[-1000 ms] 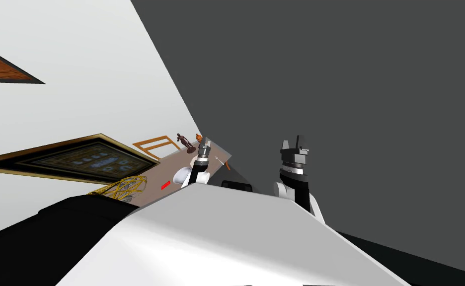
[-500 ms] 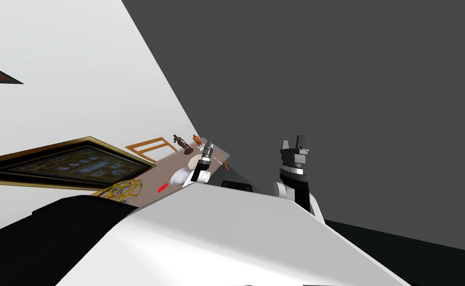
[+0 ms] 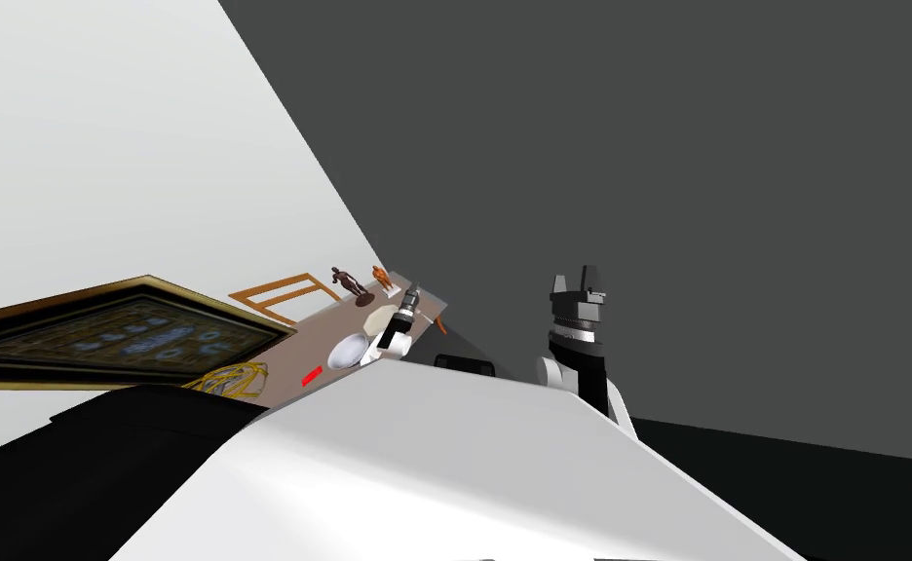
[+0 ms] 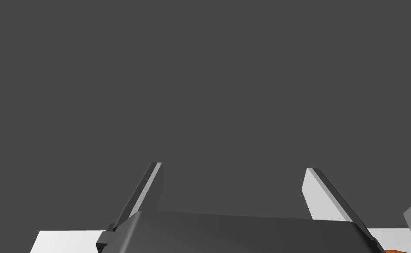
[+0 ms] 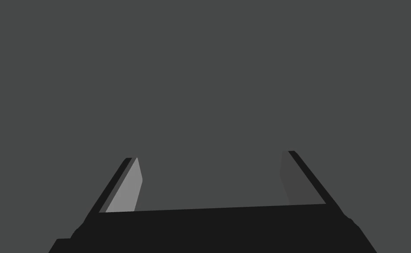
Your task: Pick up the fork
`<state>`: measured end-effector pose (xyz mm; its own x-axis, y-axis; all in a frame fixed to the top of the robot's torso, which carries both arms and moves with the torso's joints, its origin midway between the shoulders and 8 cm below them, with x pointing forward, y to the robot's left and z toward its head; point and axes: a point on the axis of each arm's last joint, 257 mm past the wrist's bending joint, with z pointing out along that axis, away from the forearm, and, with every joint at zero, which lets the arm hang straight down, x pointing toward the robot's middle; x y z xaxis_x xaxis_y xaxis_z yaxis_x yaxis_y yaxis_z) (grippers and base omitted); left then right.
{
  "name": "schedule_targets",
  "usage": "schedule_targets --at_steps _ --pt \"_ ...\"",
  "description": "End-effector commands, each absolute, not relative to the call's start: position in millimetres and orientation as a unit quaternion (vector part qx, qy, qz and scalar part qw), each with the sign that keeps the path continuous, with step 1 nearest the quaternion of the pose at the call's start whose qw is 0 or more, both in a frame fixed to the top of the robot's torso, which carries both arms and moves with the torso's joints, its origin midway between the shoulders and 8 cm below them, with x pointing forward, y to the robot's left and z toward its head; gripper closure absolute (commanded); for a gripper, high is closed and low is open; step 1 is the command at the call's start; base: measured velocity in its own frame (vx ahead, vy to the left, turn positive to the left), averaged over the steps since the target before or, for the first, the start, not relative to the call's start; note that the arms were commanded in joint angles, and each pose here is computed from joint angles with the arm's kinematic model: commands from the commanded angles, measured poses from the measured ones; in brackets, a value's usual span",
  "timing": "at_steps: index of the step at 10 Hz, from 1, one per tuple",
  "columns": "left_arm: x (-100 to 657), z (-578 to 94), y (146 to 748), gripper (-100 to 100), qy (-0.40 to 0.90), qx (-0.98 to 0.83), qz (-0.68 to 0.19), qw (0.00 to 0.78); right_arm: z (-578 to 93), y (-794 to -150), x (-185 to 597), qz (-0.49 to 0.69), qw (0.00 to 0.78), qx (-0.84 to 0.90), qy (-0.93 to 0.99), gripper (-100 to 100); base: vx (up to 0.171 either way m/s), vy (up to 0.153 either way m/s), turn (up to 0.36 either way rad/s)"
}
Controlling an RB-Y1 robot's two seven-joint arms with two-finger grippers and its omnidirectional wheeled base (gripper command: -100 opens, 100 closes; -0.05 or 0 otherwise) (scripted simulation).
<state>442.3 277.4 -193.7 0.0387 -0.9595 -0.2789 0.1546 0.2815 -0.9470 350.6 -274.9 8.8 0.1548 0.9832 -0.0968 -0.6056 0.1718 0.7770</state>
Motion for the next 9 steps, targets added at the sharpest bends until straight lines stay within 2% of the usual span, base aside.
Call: schedule_targets --at_steps 1,9 --pt "447 -213 281 -100 0.536 -0.396 -0.444 0.599 9 -275 351 0.569 0.698 0.3 0.314 0 -0.001 0.001 -0.045" --pt "458 -322 319 -100 0.632 -0.445 -0.344 0.534 9 -275 351 0.569 0.698 0.3 0.314 0 0.004 0.006 -0.085"
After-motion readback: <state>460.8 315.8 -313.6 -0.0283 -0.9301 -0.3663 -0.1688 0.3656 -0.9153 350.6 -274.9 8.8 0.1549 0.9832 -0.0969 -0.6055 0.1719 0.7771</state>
